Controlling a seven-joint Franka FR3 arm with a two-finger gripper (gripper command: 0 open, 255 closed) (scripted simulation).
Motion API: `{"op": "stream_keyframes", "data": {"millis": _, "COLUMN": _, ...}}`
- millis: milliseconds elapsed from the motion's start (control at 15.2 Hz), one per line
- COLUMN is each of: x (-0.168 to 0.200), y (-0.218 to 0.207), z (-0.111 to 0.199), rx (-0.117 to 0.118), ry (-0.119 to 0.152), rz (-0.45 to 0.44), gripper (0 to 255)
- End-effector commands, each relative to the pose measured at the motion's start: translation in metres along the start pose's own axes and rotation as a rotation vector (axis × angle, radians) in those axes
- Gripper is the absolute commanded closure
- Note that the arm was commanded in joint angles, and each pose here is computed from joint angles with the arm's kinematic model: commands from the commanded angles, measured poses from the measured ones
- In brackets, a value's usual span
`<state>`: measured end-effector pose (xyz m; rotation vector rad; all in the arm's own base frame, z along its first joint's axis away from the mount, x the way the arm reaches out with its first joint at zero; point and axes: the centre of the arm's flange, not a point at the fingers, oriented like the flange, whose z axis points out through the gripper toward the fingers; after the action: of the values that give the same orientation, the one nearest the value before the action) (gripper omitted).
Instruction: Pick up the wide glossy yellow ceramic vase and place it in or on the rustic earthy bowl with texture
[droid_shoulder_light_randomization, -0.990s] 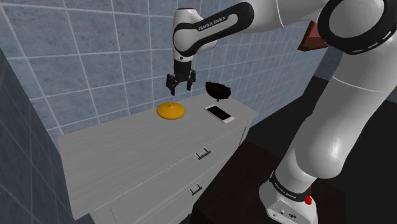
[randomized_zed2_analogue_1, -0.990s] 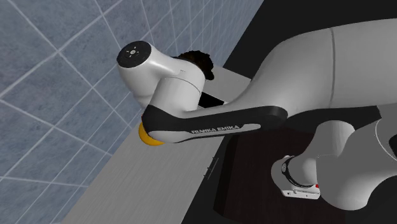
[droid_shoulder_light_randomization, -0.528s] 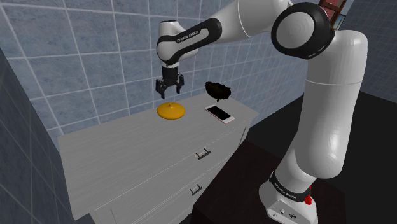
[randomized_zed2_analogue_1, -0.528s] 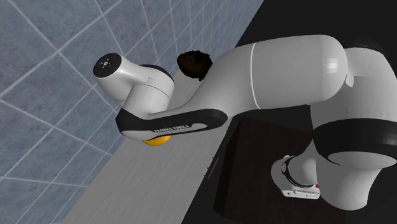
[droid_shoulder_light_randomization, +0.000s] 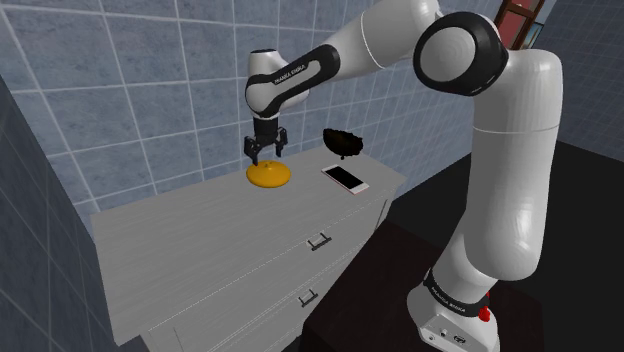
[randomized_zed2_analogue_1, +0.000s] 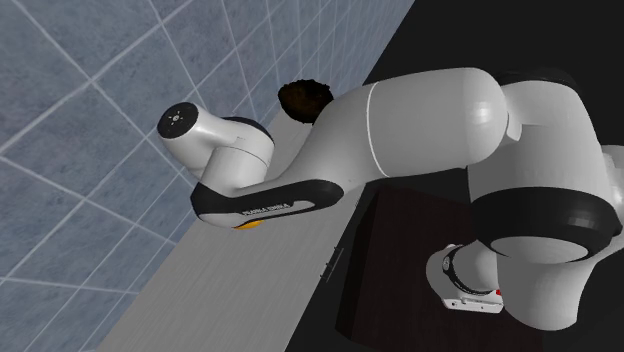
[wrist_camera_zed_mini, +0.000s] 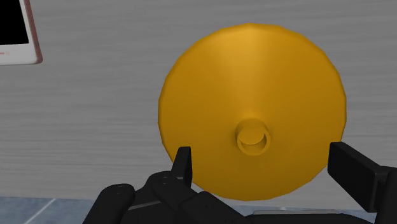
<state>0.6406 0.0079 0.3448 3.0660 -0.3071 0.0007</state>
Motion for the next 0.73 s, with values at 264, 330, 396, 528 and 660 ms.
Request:
{"op": "stream_keyframes", "data": {"millis": 264, "x": 0.0, "y": -0.0002, "z": 0.0025, "rx": 0.0, "ry": 0.0, "rz": 0.0, "gripper": 0}}
{"op": "stream_keyframes", "data": {"millis": 330, "x": 0.0, "y": -0.0002, "z": 0.0025, "rx": 0.0, "ry": 0.0, "rz": 0.0, "gripper": 0}}
{"op": "stream_keyframes", "data": {"millis": 396, "x": 0.0, "y": -0.0002, "z": 0.0024, "rx": 0.0, "ry": 0.0, "rz": 0.0, "gripper": 0}}
{"op": "stream_keyframes", "data": {"millis": 528, "x": 0.0, "y": -0.0002, "z": 0.0024, "rx": 0.0, "ry": 0.0, "rz": 0.0, "gripper": 255}}
{"op": "stream_keyframes", "data": {"millis": 660, "x": 0.0, "y": -0.0002, "z": 0.0024, "rx": 0.0, "ry": 0.0, "rz": 0.0, "gripper": 255}}
